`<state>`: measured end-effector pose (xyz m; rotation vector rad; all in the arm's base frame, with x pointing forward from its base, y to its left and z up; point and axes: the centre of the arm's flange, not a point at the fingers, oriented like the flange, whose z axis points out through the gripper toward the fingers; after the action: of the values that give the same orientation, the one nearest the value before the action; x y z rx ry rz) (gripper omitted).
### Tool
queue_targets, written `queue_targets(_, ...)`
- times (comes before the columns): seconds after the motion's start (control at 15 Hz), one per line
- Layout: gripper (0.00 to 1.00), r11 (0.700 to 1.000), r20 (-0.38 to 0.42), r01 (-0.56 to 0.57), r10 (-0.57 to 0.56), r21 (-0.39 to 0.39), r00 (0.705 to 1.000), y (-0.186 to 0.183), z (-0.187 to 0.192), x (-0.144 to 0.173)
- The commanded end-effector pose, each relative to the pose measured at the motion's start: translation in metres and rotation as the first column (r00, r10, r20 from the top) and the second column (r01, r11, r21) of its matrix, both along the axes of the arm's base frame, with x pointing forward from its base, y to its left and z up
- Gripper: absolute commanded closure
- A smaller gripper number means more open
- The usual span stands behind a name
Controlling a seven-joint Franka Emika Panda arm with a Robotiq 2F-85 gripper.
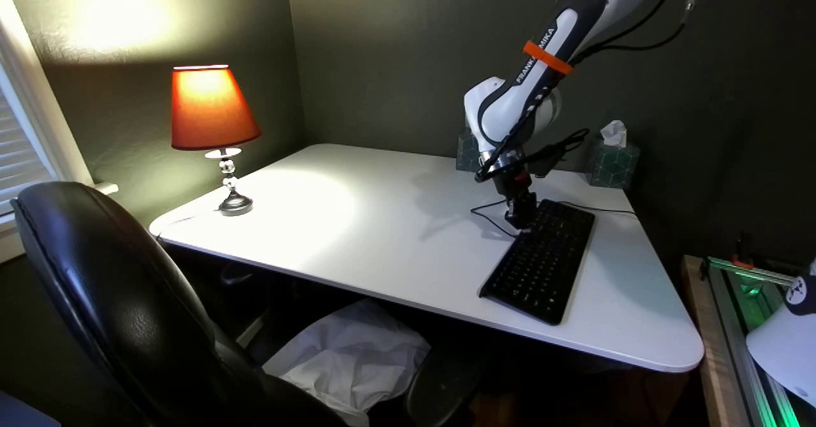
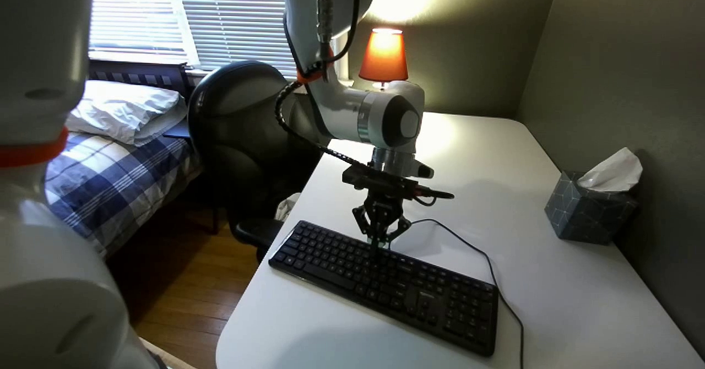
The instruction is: Press a key on the keyboard.
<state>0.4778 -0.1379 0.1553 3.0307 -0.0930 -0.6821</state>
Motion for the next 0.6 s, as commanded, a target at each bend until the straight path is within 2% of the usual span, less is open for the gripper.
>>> queue_targets(0.0,1.0,1.0,-0.043,-0.007,0.008,0.009,0.999,-0.0044,-0.0029,0.0027)
queue_targets(0.53,1.0,1.0,-0.064,-0.003,0.004,0.012,0.998,-0.0058,-0.0046,0.004)
